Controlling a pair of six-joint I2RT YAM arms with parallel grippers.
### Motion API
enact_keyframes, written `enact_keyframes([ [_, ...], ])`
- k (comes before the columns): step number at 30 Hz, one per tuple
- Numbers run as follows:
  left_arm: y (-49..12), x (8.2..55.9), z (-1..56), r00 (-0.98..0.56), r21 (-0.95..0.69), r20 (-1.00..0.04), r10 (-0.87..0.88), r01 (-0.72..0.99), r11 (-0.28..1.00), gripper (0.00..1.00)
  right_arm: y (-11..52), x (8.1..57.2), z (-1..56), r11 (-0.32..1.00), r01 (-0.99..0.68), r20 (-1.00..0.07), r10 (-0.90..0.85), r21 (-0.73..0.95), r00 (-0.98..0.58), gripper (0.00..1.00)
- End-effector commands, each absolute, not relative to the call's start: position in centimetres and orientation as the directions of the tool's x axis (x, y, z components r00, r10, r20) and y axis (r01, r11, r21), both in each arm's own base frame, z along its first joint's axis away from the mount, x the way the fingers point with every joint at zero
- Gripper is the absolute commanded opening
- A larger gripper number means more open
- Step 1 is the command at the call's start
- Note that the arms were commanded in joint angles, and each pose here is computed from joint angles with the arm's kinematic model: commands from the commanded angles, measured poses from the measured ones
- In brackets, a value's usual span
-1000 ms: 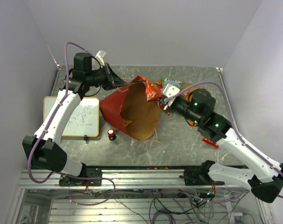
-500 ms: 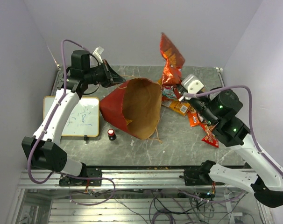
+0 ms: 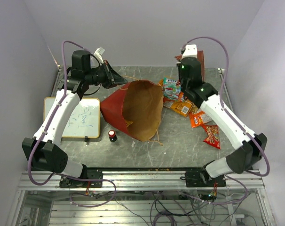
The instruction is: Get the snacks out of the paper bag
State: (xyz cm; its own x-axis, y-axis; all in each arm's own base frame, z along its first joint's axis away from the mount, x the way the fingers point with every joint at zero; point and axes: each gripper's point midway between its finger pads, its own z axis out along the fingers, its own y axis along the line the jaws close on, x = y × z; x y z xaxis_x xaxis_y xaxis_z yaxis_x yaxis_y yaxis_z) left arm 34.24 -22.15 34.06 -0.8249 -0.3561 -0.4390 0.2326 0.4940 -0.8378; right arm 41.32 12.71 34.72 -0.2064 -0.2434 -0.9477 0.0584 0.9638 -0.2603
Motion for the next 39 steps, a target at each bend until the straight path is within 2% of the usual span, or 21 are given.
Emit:
enact_keyframes([
  [1,-22.5,34.7,35.6,-0.818,-0.848,-0.453,-0.355,0.272,0.455,0.07,8.2,41.3,32.2,0.962,0.264,-0.935,0.030,-0.069,-0.354,0.00],
  [9,-22.6,34.7,35.2,-0.823,-0.854,-0.440,-0.358,0.259,0.452,0.07,4.8,44.3,25.7,0.936,0.351,-0.839,0.196,0.006,-0.508,0.00],
  [12,-22.6,34.8,34.8,-0.827,-0.858,-0.431,-0.361,0.252,0.447,0.07,3.9,45.8,23.5,0.898,0.440,-0.793,0.257,-0.016,-0.553,0.00],
  [21,-22.8,35.4,34.7,-0.825,-0.861,-0.430,-0.367,0.252,0.442,0.07,6.1,49.3,16.9,0.839,0.542,-0.658,0.433,0.045,-0.616,0.00],
  [25,-22.8,35.5,34.7,-0.826,-0.856,-0.435,-0.359,0.256,0.449,0.07,6.5,50.6,14.7,0.809,0.584,-0.636,0.483,0.062,-0.602,0.00],
  [29,-22.9,35.7,34.1,-0.833,-0.852,-0.432,-0.346,0.251,0.459,0.07,7.4,51.6,12.4,0.822,0.564,-0.615,0.485,0.078,-0.622,0.10],
  [34,-23.0,35.9,33.8,-0.838,-0.857,-0.423,-0.345,0.247,0.452,0.07,8.2,51.4,10.6,0.840,0.535,-0.583,0.482,0.095,-0.654,0.27],
  [39,-23.6,35.7,34.1,-0.842,-0.864,-0.415,-0.345,0.246,0.439,0.07,8.3,51.1,12.3,0.865,0.486,-0.619,0.450,0.122,-0.644,0.61],
])
